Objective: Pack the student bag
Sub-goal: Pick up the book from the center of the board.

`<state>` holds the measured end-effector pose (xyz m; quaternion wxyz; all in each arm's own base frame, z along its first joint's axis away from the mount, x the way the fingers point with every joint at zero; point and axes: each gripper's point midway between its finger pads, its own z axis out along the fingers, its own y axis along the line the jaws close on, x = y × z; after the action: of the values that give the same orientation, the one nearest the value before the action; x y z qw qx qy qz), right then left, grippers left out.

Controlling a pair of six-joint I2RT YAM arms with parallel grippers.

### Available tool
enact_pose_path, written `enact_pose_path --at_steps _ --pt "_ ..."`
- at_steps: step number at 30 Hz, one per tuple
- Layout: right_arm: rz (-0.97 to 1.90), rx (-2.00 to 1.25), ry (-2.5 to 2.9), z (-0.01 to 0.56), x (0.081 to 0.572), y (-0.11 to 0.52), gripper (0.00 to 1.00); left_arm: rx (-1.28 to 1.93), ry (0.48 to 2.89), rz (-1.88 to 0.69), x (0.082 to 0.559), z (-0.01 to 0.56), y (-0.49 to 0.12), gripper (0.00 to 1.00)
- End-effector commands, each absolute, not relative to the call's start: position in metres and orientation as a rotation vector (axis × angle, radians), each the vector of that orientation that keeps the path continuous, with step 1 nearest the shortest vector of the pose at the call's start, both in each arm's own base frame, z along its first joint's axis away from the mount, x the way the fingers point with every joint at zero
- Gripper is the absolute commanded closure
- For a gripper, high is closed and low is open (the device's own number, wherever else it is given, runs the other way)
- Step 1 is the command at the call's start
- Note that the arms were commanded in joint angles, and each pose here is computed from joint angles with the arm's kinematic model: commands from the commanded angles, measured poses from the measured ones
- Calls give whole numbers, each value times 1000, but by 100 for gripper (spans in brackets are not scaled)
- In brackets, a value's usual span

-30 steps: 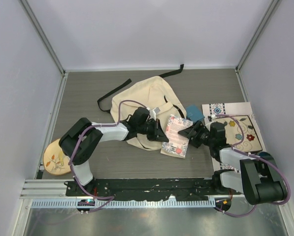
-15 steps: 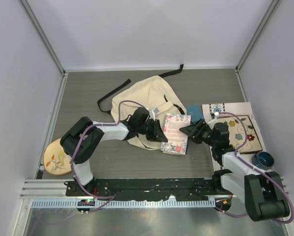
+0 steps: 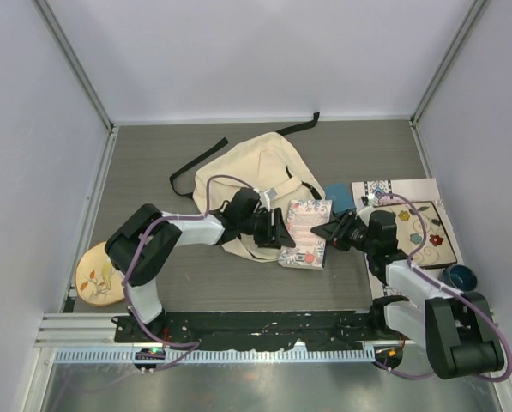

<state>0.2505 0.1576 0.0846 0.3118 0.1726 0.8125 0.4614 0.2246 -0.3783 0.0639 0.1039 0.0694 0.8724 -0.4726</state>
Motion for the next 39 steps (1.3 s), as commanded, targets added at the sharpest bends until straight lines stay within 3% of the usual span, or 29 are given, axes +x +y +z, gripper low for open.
enact_pose_path --at_steps 1,2,4,8,10,22,33,35,39 --pt "1342 261 2016 151 251 177 99 261 2430 -1355 234 99 -381 38" --pt "1338 231 1976 166 249 176 99 258 2422 -1319 235 103 -377 25" --pt "1349 202 1942 184 248 177 99 250 2371 -1241 242 123 -366 12" --pt "1451 115 1859 223 238 185 99 217 2235 -1231 255 170 -353 1" --pt "1542 63 1788 247 231 191 99 201 2147 -1267 260 198 -351 0" --pt "1808 -135 1508 345 193 199 99 224 1784 -1624 269 295 -347 0" --pt "1837 -224 1490 350 183 201 99 380 1524 -1867 243 348 -351 0" --pt "1840 -227 1500 348 184 202 99 387 1506 -1887 241 350 -351 7" --pt "1840 -223 1513 343 188 202 99 406 1486 -1934 237 351 -352 36"
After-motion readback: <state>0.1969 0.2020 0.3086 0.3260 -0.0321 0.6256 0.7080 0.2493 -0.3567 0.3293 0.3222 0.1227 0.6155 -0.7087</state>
